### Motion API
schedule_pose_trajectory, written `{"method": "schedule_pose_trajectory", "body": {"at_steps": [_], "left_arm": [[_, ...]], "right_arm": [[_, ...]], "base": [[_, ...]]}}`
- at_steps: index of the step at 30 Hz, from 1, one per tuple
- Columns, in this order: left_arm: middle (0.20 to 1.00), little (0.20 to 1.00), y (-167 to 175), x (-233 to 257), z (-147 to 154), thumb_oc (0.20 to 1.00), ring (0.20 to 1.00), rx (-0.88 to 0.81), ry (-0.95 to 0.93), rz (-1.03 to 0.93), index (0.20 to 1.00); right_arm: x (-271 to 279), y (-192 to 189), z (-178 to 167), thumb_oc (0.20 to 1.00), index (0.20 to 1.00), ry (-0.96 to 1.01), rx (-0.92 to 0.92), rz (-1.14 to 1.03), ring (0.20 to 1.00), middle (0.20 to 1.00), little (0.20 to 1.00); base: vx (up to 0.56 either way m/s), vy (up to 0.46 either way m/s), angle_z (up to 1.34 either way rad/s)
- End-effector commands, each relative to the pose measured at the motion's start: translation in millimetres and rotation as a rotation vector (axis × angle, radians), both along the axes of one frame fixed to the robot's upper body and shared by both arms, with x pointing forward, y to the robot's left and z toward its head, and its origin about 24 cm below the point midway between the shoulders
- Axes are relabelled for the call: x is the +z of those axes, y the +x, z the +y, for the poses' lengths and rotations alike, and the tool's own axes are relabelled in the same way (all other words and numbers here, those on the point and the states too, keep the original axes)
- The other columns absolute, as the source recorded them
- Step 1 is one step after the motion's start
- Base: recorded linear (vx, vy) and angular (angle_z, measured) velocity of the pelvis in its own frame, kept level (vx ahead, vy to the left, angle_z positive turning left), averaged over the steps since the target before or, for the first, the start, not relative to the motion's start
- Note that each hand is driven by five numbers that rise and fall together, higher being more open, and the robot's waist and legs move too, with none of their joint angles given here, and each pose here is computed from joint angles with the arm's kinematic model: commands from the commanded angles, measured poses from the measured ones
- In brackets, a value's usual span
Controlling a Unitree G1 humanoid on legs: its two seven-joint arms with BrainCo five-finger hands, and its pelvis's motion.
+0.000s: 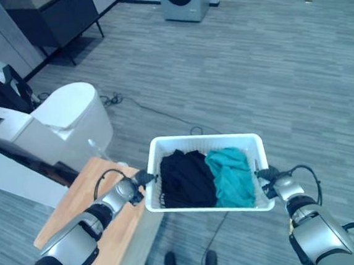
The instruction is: Grab the laundry basket,head to the washer,open it,put in the laundry and shut it.
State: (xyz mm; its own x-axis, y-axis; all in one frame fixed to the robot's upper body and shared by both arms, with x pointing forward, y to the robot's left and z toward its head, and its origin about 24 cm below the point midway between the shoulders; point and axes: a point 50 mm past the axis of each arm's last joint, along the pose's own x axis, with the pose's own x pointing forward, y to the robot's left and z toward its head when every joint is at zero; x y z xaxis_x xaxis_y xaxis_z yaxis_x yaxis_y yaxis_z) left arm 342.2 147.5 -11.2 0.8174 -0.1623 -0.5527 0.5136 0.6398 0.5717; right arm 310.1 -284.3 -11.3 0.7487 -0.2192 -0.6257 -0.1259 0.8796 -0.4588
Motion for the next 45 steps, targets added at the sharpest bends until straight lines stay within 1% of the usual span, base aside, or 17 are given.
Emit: {"method": "schedule_pose_trajectory", "body": {"at_steps": [1, 6, 15, 17, 19, 22, 25, 27, 28, 29, 32, 37, 40, 41, 42, 45], "left_arm": [[0.200, 0.200, 22, 29, 13, 0.200, 0.200, 0.068, 0.031, -0.107, 0.200], [0.200, 0.200, 22, 28, 18, 0.200, 0.200, 0.078, 0.044, -0.099, 0.200], [0.200, 0.200, 26, 35, 21, 0.200, 0.200, 0.077, 0.054, -0.113, 0.200], [0.200, 0.200, 27, 37, 17, 0.200, 0.200, 0.073, 0.040, -0.123, 0.200], [0.200, 0.200, 27, 37, 18, 0.200, 0.200, 0.070, 0.044, -0.121, 0.200], [0.200, 0.200, 27, 38, 12, 0.200, 0.200, 0.048, 0.030, -0.129, 0.200], [0.200, 0.200, 26, 36, 15, 0.200, 0.200, 0.057, 0.026, -0.122, 0.200], [0.200, 0.200, 22, 33, 38, 0.200, 0.200, 0.115, 0.039, -0.114, 0.200], [0.200, 0.200, 21, 33, 39, 0.200, 0.200, 0.115, 0.040, -0.114, 0.200], [0.200, 0.200, 19, 33, 53, 0.200, 0.200, 0.152, 0.049, -0.118, 0.200], [0.200, 0.200, 17, 31, 54, 0.200, 0.200, 0.158, 0.035, -0.118, 0.200], [0.200, 0.200, 12, 22, 55, 0.200, 0.200, 0.182, 0.024, -0.100, 0.200], [0.200, 0.200, 13, 21, 45, 0.200, 0.200, 0.151, 0.040, -0.100, 0.200], [0.200, 0.200, 13, 21, 44, 0.200, 0.200, 0.150, 0.039, -0.100, 0.200], [0.200, 0.200, 16, 23, 37, 0.200, 0.200, 0.129, 0.053, -0.107, 0.200], [0.200, 0.200, 16, 22, 36, 0.200, 0.200, 0.137, 0.063, -0.109, 0.200]], "right_arm": [[31, 17, -8, 0.200, 0.200, 0.031, 0.004, -0.149, 0.200, 0.200, 0.200], [32, 19, -6, 0.200, 0.200, 0.024, 0.022, -0.152, 0.200, 0.200, 0.200], [40, 20, -14, 0.200, 0.200, 0.019, 0.004, -0.190, 0.200, 0.200, 0.200], [46, 18, -22, 0.200, 0.200, 0.011, -0.016, -0.213, 0.200, 0.200, 0.200], [46, 17, -23, 0.200, 0.200, 0.010, -0.017, -0.210, 0.200, 0.200, 0.200], [42, 13, -24, 0.200, 0.200, 0.018, -0.015, -0.210, 0.200, 0.200, 0.200], [38, 17, -10, 0.200, 0.200, 0.039, 0.014, -0.210, 0.200, 0.200, 0.200], [22, 21, 20, 0.200, 0.200, 0.078, 0.084, -0.159, 0.200, 0.200, 0.200], [21, 21, 21, 0.200, 0.200, 0.079, 0.085, -0.159, 0.200, 0.200, 0.200], [12, 20, 35, 0.200, 0.200, 0.108, 0.117, -0.127, 0.200, 0.200, 0.200], [5, 19, 44, 0.200, 0.200, 0.120, 0.140, -0.097, 0.200, 0.200, 0.200], [9, 20, 46, 0.200, 0.200, 0.112, 0.165, -0.112, 0.200, 0.200, 0.200], [13, 18, 30, 0.200, 0.200, 0.101, 0.114, -0.135, 0.200, 0.200, 0.200], [13, 18, 30, 0.200, 0.200, 0.101, 0.113, -0.134, 0.200, 0.200, 0.200], [19, 20, 25, 0.200, 0.200, 0.098, 0.102, -0.153, 0.200, 0.200, 0.200], [24, 24, 30, 0.200, 0.200, 0.110, 0.116, -0.173, 0.200, 0.200, 0.200]], "base": [[0.03, -0.032, -0.02], [0.02, -0.043, -0.01], [0.02, -0.112, 0.03], [0.09, -0.119, -0.03], [0.14, -0.025, 0.00], [0.30, -0.037, -0.05], [0.37, -0.047, -0.07], [0.70, 0.020, -0.64], [0.67, 0.088, -1.10], [0.32, 0.058, -1.14], [0.39, 0.062, -0.98], [0.36, 0.051, 0.35], [0.48, -0.134, 0.81], [0.53, -0.265, 1.55], [0.32, -0.157, 1.44], [0.64, -0.277, 0.85]]}}
